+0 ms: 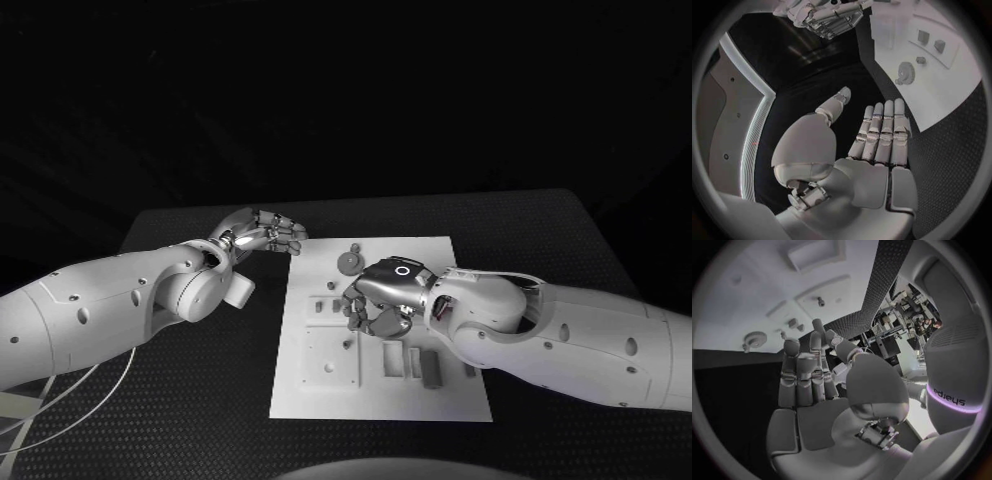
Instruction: Assemble the parts on the task board
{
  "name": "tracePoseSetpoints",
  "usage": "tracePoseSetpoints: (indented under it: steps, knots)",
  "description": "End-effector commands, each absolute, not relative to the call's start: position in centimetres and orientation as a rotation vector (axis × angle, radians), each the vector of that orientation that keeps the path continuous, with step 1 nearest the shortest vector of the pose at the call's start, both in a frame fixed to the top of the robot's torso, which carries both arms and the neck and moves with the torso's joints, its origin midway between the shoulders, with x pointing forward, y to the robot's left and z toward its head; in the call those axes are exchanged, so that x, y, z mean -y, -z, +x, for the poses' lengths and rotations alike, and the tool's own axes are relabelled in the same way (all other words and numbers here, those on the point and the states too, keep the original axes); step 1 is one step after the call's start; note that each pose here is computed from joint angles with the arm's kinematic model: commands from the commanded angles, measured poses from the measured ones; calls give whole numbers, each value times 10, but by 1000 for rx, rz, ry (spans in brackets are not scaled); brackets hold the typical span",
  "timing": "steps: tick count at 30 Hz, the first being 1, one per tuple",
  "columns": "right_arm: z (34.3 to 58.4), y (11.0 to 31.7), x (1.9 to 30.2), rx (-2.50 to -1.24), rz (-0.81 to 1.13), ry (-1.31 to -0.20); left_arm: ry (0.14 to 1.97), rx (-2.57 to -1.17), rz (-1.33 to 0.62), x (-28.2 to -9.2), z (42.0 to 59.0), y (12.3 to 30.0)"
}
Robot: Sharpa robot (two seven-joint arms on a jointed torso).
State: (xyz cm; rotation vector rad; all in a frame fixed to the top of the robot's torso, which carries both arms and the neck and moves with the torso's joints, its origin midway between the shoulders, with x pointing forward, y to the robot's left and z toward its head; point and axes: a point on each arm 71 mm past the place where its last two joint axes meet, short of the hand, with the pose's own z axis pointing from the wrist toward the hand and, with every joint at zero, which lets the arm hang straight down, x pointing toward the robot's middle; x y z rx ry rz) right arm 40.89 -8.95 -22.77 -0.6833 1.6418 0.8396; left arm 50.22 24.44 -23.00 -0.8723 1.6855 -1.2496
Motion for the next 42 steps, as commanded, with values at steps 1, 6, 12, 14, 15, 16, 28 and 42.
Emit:
tracePoseSetpoints:
  steps: [1,6,12,14,15,16,28,42]
  knots:
    - [404,233,81,-1638,-695,-877,1272,-1674,-868,-242,503,228]
    - [399,242,70,-1643,-712,-899,1273,-1672,-867,-242,504,228]
    - [393,254,60,-1657,-728,-918,1271,-1671,-867,-242,505,228]
    - [391,258,57,-1662,-731,-924,1272,-1671,-866,-241,505,227]
    - [390,260,55,-1666,-734,-926,1273,-1672,-866,-241,505,227]
    - [390,261,54,-1666,-737,-925,1273,-1672,-867,-241,505,227]
    - [385,277,47,-1688,-766,-916,1274,-1674,-866,-241,505,227]
    - [381,284,42,-1698,-775,-926,1275,-1677,-866,-241,505,227]
